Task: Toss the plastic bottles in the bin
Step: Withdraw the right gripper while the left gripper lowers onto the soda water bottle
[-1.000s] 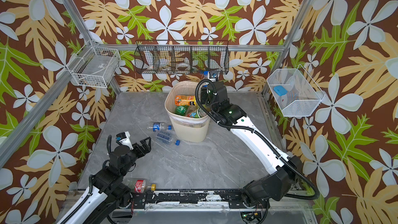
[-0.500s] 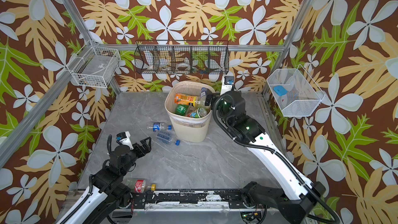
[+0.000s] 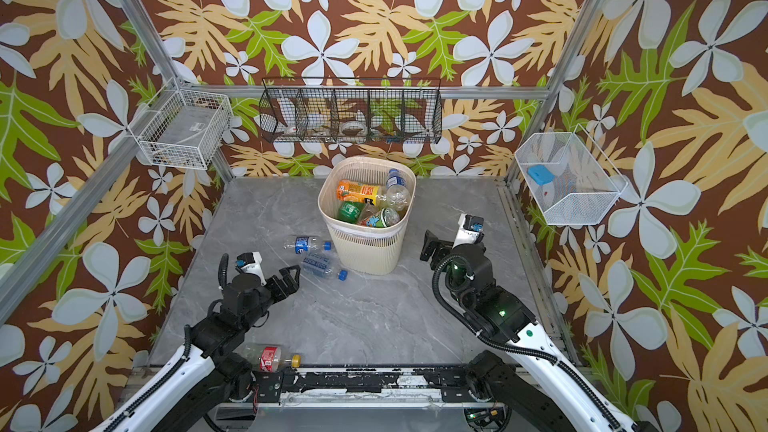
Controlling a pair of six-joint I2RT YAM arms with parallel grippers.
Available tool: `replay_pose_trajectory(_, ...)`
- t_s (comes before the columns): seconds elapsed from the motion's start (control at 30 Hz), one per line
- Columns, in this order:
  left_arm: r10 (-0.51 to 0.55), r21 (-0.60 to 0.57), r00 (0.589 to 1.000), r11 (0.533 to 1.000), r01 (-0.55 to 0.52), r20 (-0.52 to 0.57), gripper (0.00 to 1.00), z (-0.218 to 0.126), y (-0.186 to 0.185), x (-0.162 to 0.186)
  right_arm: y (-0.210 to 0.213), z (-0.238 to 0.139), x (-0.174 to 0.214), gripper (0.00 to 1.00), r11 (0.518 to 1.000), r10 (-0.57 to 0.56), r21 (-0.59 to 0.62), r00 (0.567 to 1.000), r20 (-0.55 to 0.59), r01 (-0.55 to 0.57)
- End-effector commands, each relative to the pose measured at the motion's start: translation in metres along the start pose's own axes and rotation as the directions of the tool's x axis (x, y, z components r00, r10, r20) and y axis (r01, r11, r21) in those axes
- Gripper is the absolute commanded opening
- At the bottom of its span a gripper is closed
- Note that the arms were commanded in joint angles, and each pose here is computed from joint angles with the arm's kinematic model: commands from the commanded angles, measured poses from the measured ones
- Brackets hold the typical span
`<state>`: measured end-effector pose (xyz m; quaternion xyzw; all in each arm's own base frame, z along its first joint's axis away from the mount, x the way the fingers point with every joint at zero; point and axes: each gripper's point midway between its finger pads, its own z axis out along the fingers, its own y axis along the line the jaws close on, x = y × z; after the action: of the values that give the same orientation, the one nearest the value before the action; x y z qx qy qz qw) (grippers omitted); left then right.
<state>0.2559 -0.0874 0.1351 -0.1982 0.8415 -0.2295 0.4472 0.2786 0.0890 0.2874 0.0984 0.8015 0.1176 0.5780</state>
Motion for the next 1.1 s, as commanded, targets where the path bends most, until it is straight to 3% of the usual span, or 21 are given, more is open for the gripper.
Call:
replay_pose_trajectory(0.0,-0.052,0.058,0.999,0.997,0.052,-0.008,1.00,0.005,-0.015,-0.003,-0.005,-0.001,0.002,1.00,1.000,0.017,0.022,1.000,-0.005,-0.017)
replay_pose_trajectory(0.2,-0.059,0.043,0.993,0.997,0.064,-0.106,1.00,0.024,-0.024,0.008,-0.004,-0.002,0.003,1.00,1.000,0.018,0.012,1.000,-0.005,-0.018)
replay_pose_trajectory(0.5,-0.005,-0.071,0.964,0.997,-0.015,-0.267,1.00,0.056,-0.023,0.025,-0.004,-0.007,0.004,1.00,1.000,0.011,-0.009,1.000,-0.006,-0.011)
replay_pose_trajectory(1.07,0.053,-0.176,0.916,0.975,-0.133,-0.398,0.98,0.106,-0.014,0.041,-0.011,-0.017,0.011,1.00,0.999,-0.033,-0.026,0.999,-0.004,0.033)
